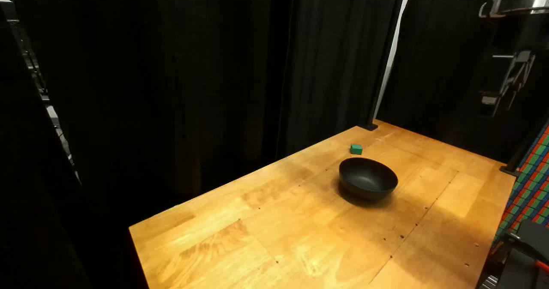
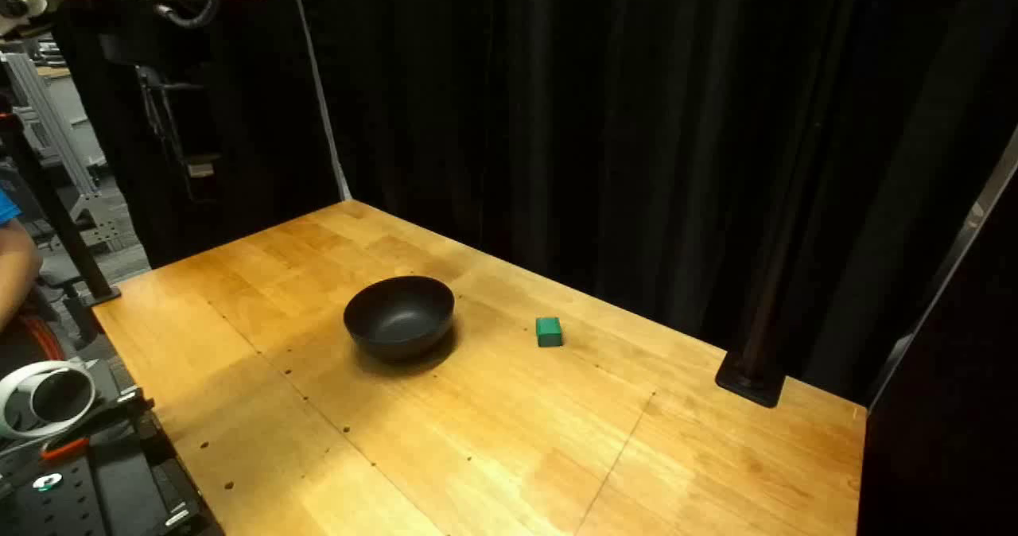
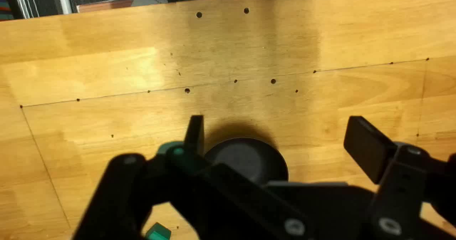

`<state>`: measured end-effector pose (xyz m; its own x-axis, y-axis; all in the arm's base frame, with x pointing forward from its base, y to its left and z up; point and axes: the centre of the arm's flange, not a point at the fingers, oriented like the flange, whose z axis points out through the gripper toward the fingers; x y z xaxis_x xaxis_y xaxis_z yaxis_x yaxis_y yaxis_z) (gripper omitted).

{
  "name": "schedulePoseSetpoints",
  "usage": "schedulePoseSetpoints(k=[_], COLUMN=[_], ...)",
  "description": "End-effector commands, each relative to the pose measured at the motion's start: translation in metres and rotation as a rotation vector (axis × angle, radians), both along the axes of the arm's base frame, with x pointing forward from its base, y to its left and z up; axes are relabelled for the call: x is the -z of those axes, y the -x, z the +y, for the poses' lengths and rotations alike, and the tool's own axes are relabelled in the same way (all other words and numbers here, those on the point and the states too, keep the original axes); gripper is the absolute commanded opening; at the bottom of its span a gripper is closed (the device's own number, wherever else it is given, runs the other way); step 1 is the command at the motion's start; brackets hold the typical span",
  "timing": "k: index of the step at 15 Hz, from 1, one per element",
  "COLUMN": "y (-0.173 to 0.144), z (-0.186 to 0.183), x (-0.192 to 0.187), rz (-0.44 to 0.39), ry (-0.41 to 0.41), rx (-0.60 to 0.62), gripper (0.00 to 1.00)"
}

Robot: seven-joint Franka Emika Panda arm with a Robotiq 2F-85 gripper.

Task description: Pick up the green block from the table and put in the black bowl.

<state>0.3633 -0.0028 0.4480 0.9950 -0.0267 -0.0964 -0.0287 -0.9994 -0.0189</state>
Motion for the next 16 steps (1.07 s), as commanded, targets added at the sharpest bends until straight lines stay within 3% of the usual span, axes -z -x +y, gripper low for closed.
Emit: schedulePoseSetpoints(k=[1,8,10,16], y=[0.000,-0.001,-0.042,-0.164], z=[0.000,0.000,0.002,0.006], x=[-0.001,-0.003,-0.002,0.016], rz=[-0.002,-0.006,0.001,-0.131], ry=[0.000,0.000,-0.025,-0.104], rx=[0.000,0.000,0.107,0.443], gripper=[1.00,1.00,1.00,1.00])
